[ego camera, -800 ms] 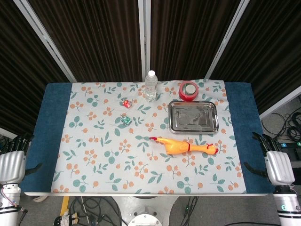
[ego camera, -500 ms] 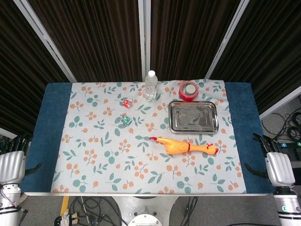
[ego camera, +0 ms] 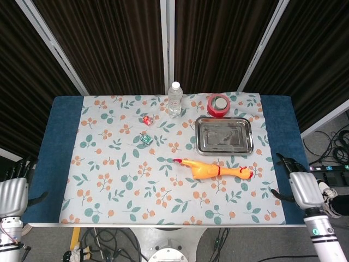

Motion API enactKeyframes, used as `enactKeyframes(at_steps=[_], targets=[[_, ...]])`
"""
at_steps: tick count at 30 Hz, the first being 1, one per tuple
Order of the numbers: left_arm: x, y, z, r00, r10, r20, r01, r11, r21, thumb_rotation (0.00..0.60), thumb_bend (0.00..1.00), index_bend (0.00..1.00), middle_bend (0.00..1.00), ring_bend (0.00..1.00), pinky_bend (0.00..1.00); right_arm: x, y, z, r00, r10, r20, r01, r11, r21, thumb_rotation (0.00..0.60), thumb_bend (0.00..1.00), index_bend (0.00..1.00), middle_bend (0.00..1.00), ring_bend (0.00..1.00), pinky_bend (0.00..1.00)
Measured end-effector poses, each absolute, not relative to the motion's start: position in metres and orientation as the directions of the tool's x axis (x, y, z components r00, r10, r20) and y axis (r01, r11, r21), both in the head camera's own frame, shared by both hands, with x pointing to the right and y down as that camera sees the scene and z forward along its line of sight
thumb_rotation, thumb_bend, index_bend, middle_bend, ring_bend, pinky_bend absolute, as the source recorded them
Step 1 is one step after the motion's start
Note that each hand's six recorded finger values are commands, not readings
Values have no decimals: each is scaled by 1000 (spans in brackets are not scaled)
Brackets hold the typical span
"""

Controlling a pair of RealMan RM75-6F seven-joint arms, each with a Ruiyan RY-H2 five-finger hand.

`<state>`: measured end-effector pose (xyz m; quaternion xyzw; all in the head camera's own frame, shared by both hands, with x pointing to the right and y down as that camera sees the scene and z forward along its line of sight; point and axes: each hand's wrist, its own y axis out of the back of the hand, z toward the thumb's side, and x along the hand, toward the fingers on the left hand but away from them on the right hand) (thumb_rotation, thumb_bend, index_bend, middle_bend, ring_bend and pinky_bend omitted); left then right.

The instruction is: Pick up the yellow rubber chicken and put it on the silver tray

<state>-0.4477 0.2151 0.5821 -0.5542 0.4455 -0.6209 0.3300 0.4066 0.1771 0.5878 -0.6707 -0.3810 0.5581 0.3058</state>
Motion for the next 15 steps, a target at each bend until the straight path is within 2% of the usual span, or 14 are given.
enactKeyframes(at_steps=[6,15], targets=[[-451,218,584,-173,-899,402,-90,-392,-916,600,96,221,164,123,176,374,160,640,160,780,-605,85,-622,-779,600,125,95,292,142,254],[-457,220,585,-190,-894,406,-88,-396,-914,600,96,221,164,123,176,324,141,702,242,728,-642,-15,-658,-752,600,175,218,327,175,256]])
